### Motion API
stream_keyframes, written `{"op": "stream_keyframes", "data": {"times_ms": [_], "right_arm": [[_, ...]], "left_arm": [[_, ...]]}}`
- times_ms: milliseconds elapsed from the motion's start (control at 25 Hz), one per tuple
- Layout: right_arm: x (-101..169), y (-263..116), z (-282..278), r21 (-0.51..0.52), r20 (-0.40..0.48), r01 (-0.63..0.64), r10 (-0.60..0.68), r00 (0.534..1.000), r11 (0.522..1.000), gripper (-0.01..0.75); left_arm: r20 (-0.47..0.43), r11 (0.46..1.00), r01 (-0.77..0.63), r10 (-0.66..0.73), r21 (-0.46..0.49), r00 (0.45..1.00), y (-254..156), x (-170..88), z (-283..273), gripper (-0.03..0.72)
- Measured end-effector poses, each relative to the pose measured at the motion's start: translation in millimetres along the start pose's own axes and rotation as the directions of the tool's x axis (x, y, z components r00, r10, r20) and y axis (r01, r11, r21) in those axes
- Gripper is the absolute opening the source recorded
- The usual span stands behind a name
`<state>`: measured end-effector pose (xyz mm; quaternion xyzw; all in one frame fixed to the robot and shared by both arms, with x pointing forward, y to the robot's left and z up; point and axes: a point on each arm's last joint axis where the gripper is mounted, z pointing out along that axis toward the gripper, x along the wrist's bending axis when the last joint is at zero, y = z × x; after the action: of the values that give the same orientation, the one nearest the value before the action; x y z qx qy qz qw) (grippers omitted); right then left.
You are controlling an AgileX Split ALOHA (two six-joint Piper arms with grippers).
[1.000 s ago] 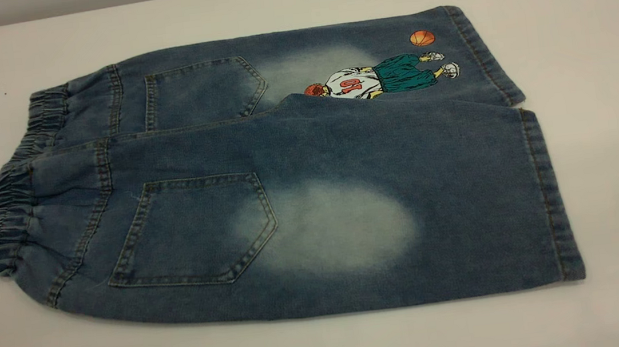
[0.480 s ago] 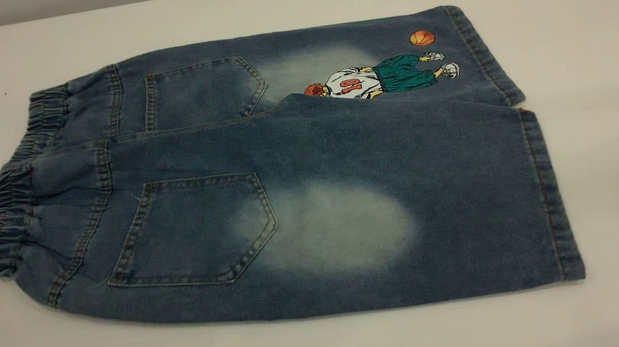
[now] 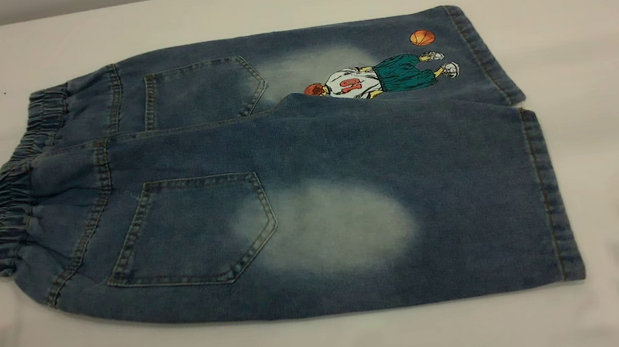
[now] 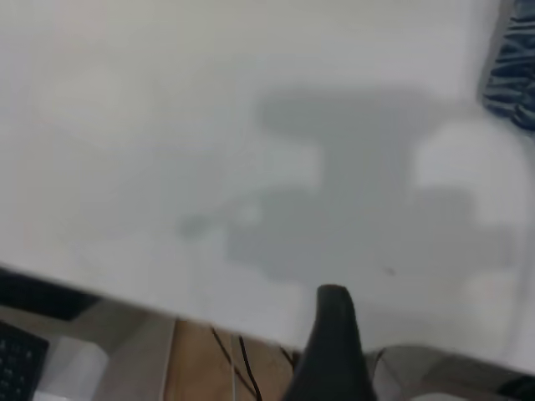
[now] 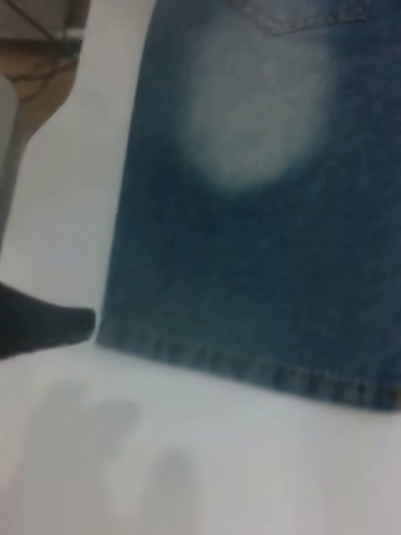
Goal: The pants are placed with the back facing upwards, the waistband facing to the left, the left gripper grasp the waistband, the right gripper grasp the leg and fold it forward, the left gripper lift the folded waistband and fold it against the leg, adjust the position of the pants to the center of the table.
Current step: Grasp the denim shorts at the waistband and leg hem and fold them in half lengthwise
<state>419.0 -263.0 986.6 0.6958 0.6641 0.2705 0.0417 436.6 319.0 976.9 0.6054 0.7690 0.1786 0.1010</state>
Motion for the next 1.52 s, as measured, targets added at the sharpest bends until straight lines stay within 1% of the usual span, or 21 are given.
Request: {"op": "stream_keyframes", "data": {"times_ms": [160,320,520,640,880,1200,1280,1360,1520], "right_arm": [[-0.2,8.1,18.5,0.002,-0.042,-0.007,0.008,0.999,1.000,0.497],[1.0,12.6,24.9,-0.024,-0.074,-0.006,0.004,0.997,1.000,0.497],[1.8,15.9,25.2,-0.056,-0.084,-0.007,0.003,0.996,0.998,0.497],[1.8,16.4,25.1,-0.060,-0.084,-0.010,0.005,0.996,0.998,0.497],[1.7,16.8,25.1,-0.064,-0.084,-0.014,0.009,0.996,0.998,0.497],[2.2,17.2,25.0,-0.068,-0.090,-0.028,0.021,0.996,0.997,0.497],[2.2,17.2,25.0,-0.068,-0.090,-0.028,0.021,0.996,0.997,0.497],[2.2,17.2,25.0,-0.067,-0.090,-0.032,0.026,0.996,0.997,0.497],[1.2,16.8,28.9,-0.049,-0.088,-0.055,0.050,0.995,0.997,0.493]], "left_arm": [[0.005,0.995,-0.035,0.035,0.091,0.999,17.7,-11.3,41.9,0.531],[0.037,0.991,-0.055,0.051,0.120,0.998,31.0,-22.3,78.2,0.531],[0.102,0.989,-0.073,0.061,0.126,0.993,38.4,-34.7,111.8,0.531],[0.121,0.988,-0.085,0.069,0.131,0.990,36.4,-38.5,128.6,0.531],[0.127,0.982,-0.107,0.088,0.158,0.988,28.2,-42.4,160.0,0.531],[0.147,0.982,-0.145,0.126,0.120,0.981,28.6,-55.8,167.1,0.526],[0.148,0.983,-0.145,0.127,0.114,0.981,29.1,-56.5,167.3,0.501],[0.149,0.984,-0.139,0.122,0.112,0.981,29.0,-57.3,167.8,0.442],[0.155,0.989,-0.125,0.112,0.080,0.982,31.3,-60.5,168.4,0.231]]}}
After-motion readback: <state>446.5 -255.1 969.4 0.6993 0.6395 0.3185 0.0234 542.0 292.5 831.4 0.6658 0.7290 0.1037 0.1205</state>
